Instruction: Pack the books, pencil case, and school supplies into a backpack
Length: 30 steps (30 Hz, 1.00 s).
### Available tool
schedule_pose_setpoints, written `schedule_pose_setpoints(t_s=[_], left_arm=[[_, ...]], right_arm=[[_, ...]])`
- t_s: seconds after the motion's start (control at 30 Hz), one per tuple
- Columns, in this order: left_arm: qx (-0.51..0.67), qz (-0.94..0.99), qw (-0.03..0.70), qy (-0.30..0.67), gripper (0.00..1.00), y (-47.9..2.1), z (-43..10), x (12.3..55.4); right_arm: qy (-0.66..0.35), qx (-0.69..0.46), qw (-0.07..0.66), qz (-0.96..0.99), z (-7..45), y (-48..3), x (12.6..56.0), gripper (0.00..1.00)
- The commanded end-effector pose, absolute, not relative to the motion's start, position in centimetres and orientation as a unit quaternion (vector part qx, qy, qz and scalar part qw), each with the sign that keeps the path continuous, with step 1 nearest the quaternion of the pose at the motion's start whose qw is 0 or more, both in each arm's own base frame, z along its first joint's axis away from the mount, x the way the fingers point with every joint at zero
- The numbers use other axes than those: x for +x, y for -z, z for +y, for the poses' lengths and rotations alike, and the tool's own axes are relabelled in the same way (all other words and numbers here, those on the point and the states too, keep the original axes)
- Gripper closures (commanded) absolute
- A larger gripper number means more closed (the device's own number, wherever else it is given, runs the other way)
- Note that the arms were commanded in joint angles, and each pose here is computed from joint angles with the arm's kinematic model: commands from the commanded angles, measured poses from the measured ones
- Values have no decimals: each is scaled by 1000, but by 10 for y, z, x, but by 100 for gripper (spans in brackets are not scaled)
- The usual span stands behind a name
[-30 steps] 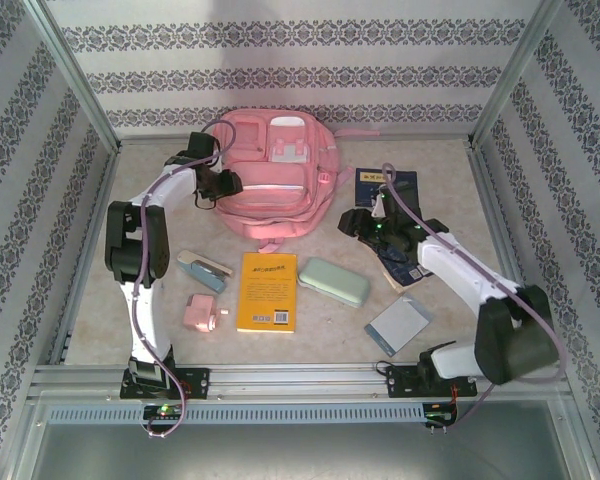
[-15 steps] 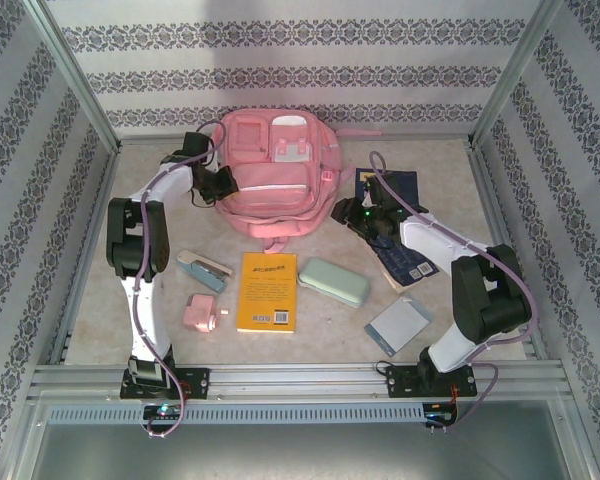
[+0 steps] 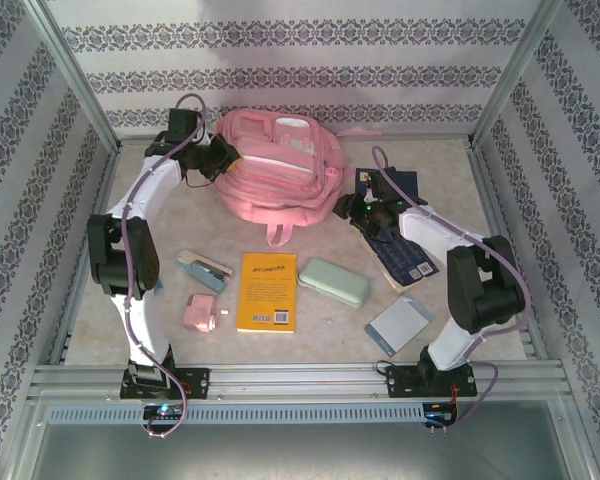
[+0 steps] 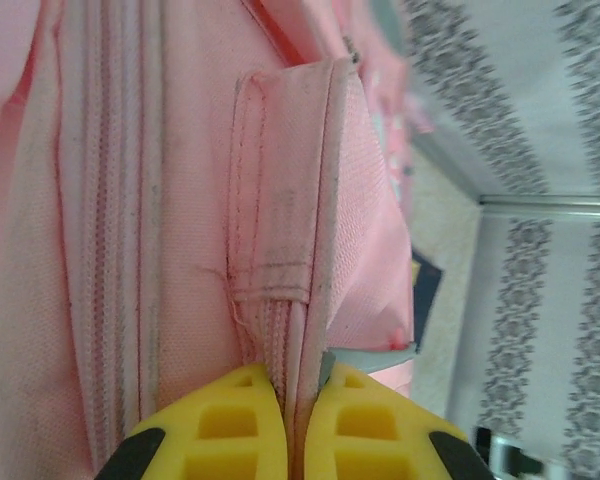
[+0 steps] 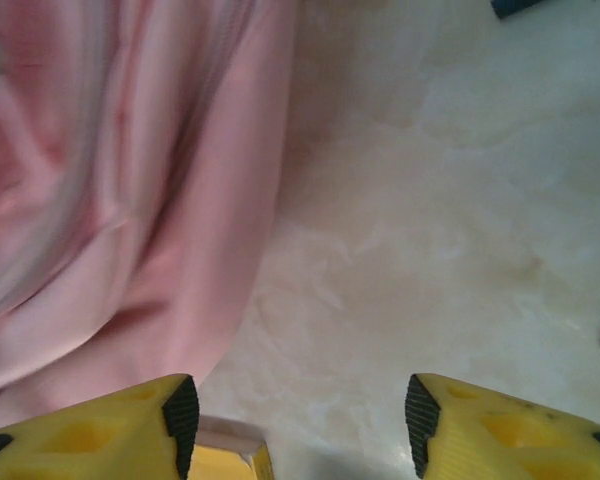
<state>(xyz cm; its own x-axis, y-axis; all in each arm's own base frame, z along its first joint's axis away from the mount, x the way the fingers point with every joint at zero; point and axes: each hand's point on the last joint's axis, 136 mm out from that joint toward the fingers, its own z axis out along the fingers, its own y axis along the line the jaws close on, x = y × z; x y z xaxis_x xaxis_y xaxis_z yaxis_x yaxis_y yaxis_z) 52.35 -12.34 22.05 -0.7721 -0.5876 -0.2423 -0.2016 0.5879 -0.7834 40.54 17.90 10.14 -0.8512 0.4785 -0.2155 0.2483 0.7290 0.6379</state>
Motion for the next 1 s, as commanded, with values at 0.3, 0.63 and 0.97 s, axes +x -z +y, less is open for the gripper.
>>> schedule_pose_setpoints(t_s=[0.3, 0.63, 0.97], left_arm=[[-133, 786, 341, 498, 100, -362, -203, 485], [-152, 819, 306, 461, 100, -303, -249, 434], [-168, 813, 272, 486, 100, -279, -282, 409]], right_arm=[[-315, 193, 174, 913, 189, -129, 449, 45], [-128, 209, 240, 939, 95, -153, 415, 36], [-88, 178, 329, 923, 67, -239, 382, 37]])
